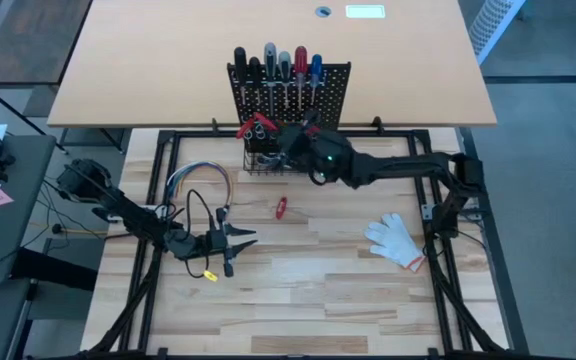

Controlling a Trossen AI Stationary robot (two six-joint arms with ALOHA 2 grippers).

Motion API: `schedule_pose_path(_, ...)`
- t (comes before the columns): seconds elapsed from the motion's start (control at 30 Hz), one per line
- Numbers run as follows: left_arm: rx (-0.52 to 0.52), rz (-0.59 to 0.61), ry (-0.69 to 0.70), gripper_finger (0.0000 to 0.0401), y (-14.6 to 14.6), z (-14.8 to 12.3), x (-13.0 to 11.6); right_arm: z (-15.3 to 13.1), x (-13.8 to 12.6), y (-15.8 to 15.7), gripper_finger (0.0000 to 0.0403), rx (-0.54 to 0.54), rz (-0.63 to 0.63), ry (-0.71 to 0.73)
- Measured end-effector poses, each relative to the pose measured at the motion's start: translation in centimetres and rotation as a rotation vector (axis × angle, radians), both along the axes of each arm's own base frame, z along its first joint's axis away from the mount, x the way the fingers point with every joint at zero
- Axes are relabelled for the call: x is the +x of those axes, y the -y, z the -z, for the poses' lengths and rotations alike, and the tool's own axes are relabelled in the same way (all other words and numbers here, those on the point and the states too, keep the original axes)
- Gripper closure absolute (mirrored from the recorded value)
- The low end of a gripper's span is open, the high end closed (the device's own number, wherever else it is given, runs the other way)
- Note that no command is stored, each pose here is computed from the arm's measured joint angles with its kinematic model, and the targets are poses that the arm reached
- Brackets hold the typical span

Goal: Hang tools onto peg board
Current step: Hang the red allen wrench on the pegboard

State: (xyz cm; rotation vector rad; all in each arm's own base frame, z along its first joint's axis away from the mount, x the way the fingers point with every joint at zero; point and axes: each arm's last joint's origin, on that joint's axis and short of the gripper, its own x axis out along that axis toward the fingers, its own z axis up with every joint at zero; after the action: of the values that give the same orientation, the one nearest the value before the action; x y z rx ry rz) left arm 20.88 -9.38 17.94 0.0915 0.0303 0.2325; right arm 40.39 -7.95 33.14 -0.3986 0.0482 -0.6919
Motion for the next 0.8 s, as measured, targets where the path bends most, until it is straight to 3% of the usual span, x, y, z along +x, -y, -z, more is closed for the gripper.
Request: schedule_pose_path(0.8,-0.011,0.001,0.0,0.0302,0.0,0.0,0.0,1.1,0.0,3.4,0.0359,0.23,0.081,-0.102)
